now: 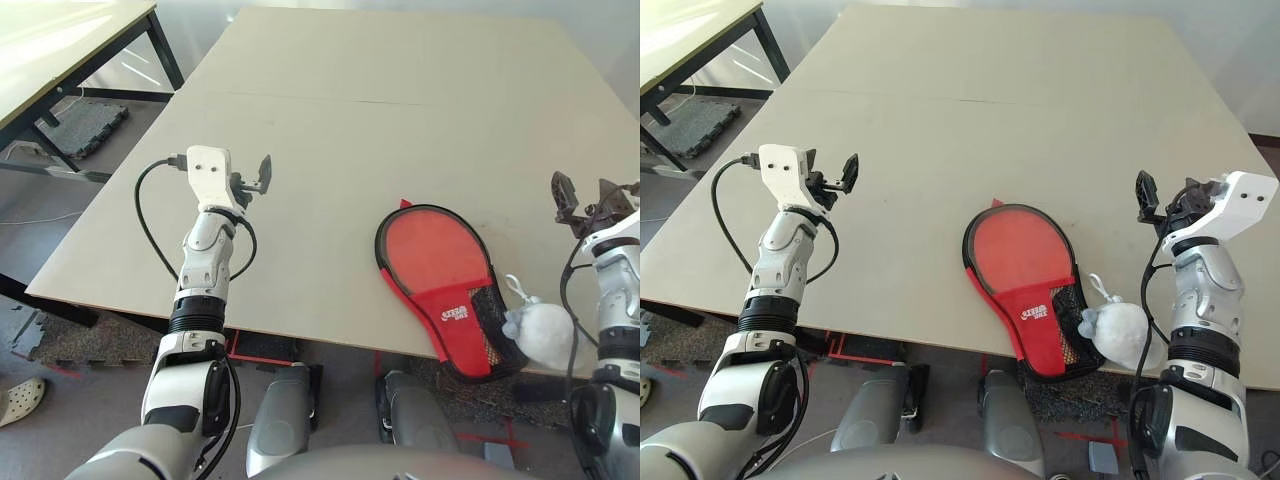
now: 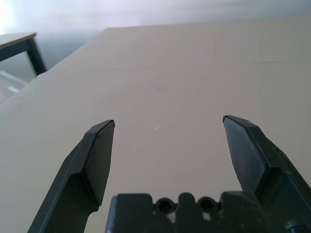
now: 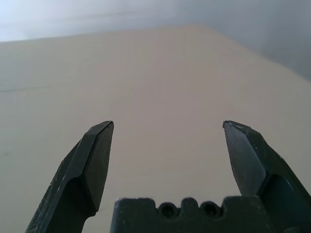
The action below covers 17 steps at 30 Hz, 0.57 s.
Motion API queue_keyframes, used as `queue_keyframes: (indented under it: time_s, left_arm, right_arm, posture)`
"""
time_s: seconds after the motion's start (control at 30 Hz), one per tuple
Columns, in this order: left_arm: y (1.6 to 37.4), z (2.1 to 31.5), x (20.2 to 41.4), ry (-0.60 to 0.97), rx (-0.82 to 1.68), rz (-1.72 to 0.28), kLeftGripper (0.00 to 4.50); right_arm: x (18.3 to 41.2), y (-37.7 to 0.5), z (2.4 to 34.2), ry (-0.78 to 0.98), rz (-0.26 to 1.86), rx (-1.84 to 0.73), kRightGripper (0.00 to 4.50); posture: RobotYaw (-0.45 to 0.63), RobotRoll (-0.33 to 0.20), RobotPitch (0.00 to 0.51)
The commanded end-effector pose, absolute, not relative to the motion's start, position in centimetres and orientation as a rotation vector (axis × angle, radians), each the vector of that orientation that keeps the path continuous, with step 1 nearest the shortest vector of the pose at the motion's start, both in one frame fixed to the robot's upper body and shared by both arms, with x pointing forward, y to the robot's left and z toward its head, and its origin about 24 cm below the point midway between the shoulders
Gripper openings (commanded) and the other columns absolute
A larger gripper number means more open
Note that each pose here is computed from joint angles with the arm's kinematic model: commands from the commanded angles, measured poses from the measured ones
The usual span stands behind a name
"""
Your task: Store the ping-pong paddle in its case and zip it.
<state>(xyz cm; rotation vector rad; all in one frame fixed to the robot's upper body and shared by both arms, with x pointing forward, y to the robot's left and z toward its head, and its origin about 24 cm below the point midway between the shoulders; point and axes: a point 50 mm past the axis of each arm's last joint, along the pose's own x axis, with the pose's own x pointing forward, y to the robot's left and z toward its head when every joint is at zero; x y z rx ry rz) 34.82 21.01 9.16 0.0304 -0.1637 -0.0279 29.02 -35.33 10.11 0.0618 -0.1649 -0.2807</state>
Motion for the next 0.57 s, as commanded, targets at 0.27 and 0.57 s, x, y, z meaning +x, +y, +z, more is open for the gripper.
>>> queue_keyframes:
  time_s: [0.27, 0.57]
  left_arm:
    - [24.3, 9.5, 35.3, -0.192, 0.096, 0.114, 4.5]
    - [24.3, 7.9, 34.6, -0.132, 0.081, 0.101, 4.5]
  right_arm:
    - [29.1, -32.7, 7.2, -0.12, -0.339, 0.087, 4.47]
    - [29.9, -31.8, 8.3, -0.177, -0.345, 0.104, 4.47]
  posture:
    - [0.04, 0.0, 0.107]
    - [0.0, 0.0, 0.076]
